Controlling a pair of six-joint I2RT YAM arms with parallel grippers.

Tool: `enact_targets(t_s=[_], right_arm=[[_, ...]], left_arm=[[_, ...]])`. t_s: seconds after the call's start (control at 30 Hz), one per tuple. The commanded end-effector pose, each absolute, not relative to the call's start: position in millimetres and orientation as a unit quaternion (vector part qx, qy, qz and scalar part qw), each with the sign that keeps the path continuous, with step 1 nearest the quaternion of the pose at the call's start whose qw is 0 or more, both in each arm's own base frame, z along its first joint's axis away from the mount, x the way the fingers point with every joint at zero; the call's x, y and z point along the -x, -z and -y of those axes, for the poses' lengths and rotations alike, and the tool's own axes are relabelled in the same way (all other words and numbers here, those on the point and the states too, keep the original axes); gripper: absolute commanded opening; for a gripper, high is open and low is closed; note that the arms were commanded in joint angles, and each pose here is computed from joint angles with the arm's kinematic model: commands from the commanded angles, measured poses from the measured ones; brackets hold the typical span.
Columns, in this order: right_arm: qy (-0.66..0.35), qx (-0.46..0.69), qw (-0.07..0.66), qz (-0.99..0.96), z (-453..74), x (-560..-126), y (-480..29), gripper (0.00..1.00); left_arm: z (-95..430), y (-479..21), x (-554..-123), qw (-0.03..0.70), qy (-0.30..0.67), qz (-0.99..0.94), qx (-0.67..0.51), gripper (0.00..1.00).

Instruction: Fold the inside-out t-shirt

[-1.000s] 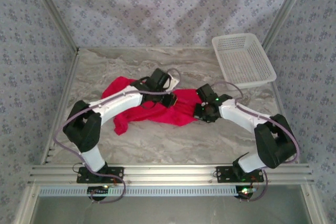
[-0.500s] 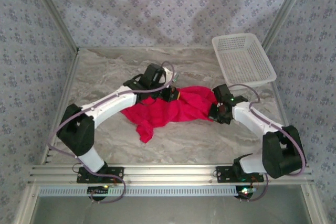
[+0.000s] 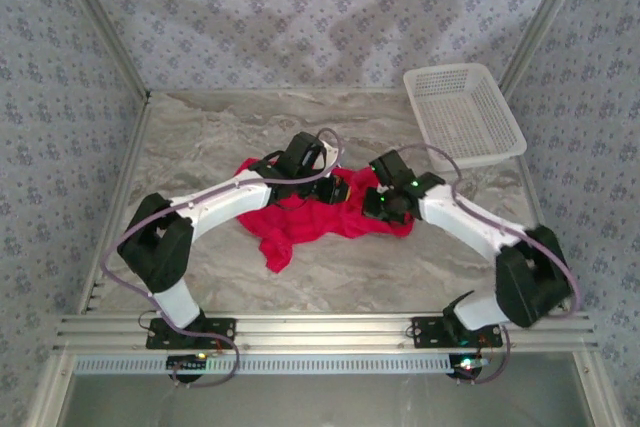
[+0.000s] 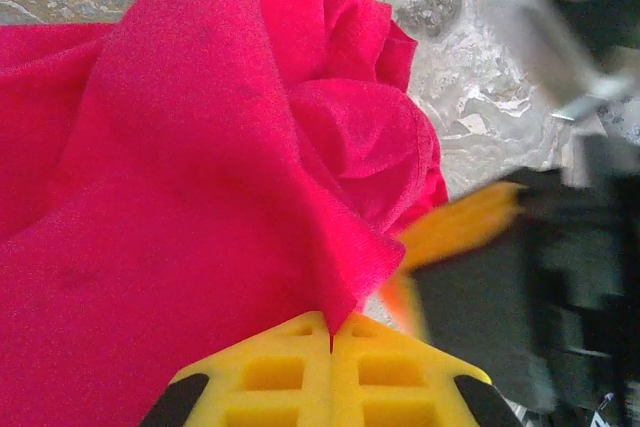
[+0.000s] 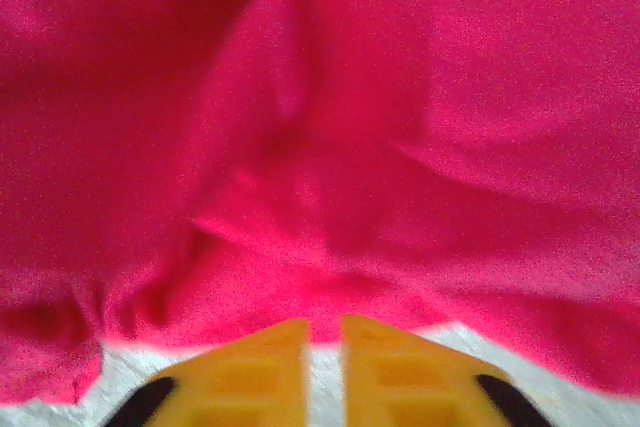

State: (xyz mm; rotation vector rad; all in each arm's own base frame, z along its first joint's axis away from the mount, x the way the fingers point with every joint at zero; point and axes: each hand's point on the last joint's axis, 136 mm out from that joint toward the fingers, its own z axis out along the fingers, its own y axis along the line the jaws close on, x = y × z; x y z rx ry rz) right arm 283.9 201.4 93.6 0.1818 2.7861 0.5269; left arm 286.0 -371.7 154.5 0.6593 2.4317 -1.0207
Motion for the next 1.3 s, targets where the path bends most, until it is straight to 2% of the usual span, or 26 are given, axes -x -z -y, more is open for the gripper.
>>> enact_targets(t_s=[0.0,0.07,0.2,0.3,0.4,0.57,0.7,0.77,0.87,1.0,1.07,1.2,1.27], right_arm=[[-0.212,-0.069,0.160,-0.962,-227,-316,-93,0.09],[-0.199,-0.088,0.174,-0.961,-228,-333,-88,0.12],[-0.063,-0.181,0.226,-0.955,-173,-362,-74,0.25],[0.023,-0.215,0.241,-0.946,-132,-362,-66,0.42],[0.062,-0.230,0.241,-0.941,-108,-354,-64,0.58],[0.078,-0.232,0.244,-0.938,-92,-341,-67,0.67],[0.069,-0.213,0.248,-0.943,-91,-330,-84,0.67],[0.041,-0.193,0.257,-0.946,-102,-324,-96,0.62],[-0.031,-0.157,0.274,-0.948,-131,-317,-110,0.47],[-0.144,-0.134,0.257,-0.946,-175,-317,-107,0.25],[-0.161,-0.122,0.246,-0.948,-191,-321,-103,0.20],[-0.160,-0.104,0.229,-0.955,-210,-329,-90,0.23],[-0.158,-0.100,0.226,-0.956,-215,-336,-84,0.35]], left_arm=[[374,-184,-289,0.234,0.379,-0.862,-0.241,0.00],[373,-188,-288,0.237,0.380,-0.861,-0.242,0.00],[370,-195,-285,0.242,0.382,-0.858,-0.242,0.00],[366,-200,-281,0.244,0.385,-0.857,-0.242,0.00],[364,-198,-278,0.244,0.387,-0.856,-0.239,0.00],[364,-183,-273,0.230,0.394,-0.859,-0.234,0.00],[364,-173,-270,0.220,0.393,-0.862,-0.232,0.00],[364,-169,-270,0.215,0.390,-0.864,-0.233,0.00],[363,-166,-270,0.214,0.387,-0.866,-0.233,0.00],[363,-165,-271,0.214,0.385,-0.867,-0.232,0.00],[363,-166,-272,0.215,0.385,-0.867,-0.231,0.00],[363,-170,-273,0.217,0.382,-0.868,-0.232,0.00],[363,-173,-273,0.220,0.382,-0.867,-0.232,0.00]])
